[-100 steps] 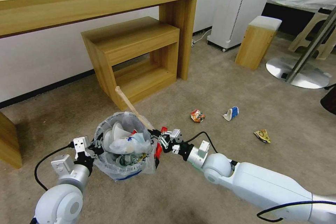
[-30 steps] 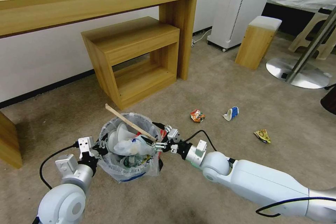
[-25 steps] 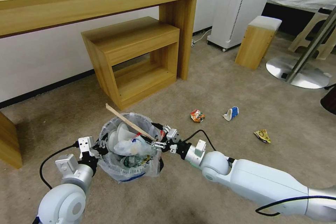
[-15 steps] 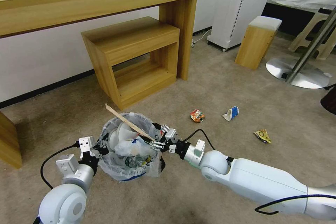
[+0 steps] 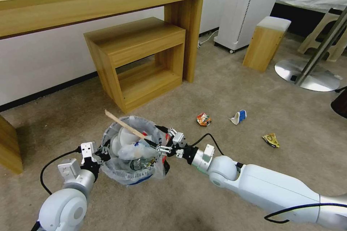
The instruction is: Pick up the trash bin and place the garbage on the floor into it.
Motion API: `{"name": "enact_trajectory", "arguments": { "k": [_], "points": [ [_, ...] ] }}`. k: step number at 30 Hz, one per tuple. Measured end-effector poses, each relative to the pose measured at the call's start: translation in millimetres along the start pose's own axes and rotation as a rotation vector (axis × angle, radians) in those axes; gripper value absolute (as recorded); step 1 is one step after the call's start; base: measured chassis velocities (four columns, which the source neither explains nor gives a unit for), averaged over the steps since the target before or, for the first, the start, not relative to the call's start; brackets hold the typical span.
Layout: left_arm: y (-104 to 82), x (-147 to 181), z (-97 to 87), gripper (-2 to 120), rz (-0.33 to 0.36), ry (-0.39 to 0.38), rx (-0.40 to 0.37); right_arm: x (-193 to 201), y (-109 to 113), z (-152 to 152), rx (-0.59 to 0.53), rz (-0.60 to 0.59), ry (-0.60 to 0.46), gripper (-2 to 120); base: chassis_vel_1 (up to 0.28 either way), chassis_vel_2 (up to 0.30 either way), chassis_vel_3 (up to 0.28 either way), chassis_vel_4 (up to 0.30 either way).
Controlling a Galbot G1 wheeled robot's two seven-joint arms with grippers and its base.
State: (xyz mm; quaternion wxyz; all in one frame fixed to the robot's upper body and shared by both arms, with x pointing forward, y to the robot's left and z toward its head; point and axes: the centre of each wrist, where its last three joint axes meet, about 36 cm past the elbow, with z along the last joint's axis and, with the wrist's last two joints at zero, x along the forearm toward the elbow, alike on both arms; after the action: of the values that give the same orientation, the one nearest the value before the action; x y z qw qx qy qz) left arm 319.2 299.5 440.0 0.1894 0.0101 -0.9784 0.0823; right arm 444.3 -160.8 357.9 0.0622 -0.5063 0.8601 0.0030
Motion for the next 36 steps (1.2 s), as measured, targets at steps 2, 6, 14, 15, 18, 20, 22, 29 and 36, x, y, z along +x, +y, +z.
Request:
{"name": "enact_trajectory", "arguments": {
  "k": [2, 6, 14, 15, 18, 20, 22, 29, 36],
  "points": [
    [3.4, -3, 3.4, 0, -0.005, 0.011, -0.002, 4, -1, 1, 0.008, 0.009, -0.003, 70, 0.0, 0.0, 0.0, 0.0],
    [4.3, -4, 6.4, 0, -0.004, 0.02, -0.004, 6, -5, -1, 0.024, 0.015, -0.012, 70, 0.0, 0.0, 0.0, 0.0],
    [6.3, -3, 6.0, 0, -0.005, 0.029, -0.013, 4, -12, -10, 0.04, -0.003, -0.045, 69, 0.0, 0.0, 0.0, 0.0],
    [6.3, -3, 6.0, 0, -0.005, 0.029, -0.013, 4, -12, -10, 0.04, -0.003, -0.045, 69, 0.0, 0.0, 0.0, 0.0],
    [8.2, -2, 6.0, 0, -0.01, 0.056, -0.005, 3, -13, -13, 0.044, 0.001, -0.059, 69, 0.0, 0.0, 0.0, 0.0],
    [9.5, -2, 6.4, 0, -0.012, 0.063, -0.012, 3, -14, -14, 0.046, 0.004, -0.065, 69, 0.0, 0.0, 0.0, 0.0],
    [12.1, -2, 6.8, 0, -0.016, 0.075, -0.025, 1, -18, -19, 0.053, 0.013, -0.081, 69, 0.0, 0.0, 0.0, 0.0],
    [17.2, -5, 6.0, 0, -0.022, 0.088, -0.038, 7, -25, -32, 0.034, 0.075, -0.099, 70, 0.0, 0.0, 0.0, 0.0],
    [19.1, -6, 2.8, 0, -0.022, 0.083, -0.035, 35, -39, -36, -0.072, 0.298, -0.035, 82, 0.0, 0.0, 0.0, 0.0]
  ]
}}
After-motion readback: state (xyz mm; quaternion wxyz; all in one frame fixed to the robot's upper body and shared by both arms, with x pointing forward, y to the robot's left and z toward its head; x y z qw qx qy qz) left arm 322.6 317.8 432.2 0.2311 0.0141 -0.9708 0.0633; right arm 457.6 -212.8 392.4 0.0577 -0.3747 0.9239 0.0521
